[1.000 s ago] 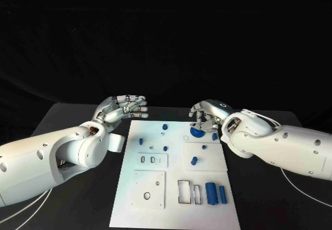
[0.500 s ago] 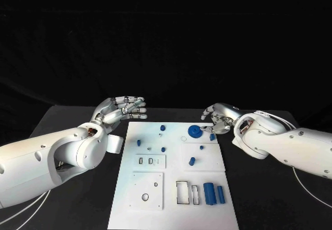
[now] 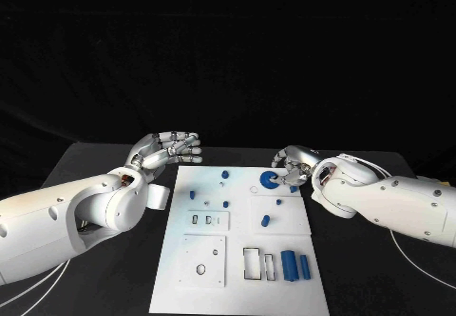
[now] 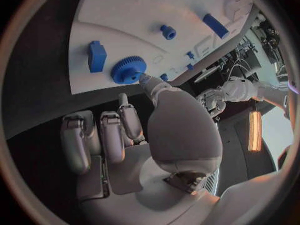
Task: Assemble the parts on the task board
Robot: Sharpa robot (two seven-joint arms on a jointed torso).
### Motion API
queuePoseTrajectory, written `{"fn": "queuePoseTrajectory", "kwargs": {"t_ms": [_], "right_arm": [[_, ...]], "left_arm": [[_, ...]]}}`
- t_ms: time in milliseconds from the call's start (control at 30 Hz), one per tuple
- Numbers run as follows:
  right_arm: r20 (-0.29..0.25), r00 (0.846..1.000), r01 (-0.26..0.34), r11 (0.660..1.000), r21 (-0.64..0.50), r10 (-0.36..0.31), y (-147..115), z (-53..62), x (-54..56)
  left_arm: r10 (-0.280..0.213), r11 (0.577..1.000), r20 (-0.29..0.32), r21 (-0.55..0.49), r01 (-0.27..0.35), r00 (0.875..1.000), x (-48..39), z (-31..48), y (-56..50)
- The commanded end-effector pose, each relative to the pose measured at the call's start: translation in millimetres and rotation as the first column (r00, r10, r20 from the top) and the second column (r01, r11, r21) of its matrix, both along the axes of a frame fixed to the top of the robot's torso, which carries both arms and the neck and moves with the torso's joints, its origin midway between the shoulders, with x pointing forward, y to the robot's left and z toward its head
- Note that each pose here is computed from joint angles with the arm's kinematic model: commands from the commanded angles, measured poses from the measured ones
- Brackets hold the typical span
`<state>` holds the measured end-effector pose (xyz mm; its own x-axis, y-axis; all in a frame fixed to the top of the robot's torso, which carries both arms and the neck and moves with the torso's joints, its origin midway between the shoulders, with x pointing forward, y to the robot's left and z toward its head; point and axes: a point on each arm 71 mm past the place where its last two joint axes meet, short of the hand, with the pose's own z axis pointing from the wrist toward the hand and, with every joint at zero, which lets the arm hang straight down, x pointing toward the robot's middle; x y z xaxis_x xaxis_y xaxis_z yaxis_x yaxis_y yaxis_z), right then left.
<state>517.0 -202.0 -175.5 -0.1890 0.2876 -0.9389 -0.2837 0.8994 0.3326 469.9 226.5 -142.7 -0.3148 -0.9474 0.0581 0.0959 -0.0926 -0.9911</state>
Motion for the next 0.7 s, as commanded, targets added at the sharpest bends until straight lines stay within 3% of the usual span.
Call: {"fn": "queuePoseTrajectory", "kwargs": {"t_ms": [33, 700], "right_arm": [[-0.008, 1.000, 0.004, 0.999, -0.033, -0.004, 2, -2.8, 1.2], [-0.032, 0.999, -0.028, 0.997, -0.068, 0.026, 13, -11.5, 1.0]], "left_arm": [[-0.019, 1.000, 0.002, -0.011, 0.019, 1.000, -0.4, 1.1, -2.5], [-0.018, 1.000, 0.001, -0.011, 0.018, 1.000, -0.1, 1.0, -2.7]]}}
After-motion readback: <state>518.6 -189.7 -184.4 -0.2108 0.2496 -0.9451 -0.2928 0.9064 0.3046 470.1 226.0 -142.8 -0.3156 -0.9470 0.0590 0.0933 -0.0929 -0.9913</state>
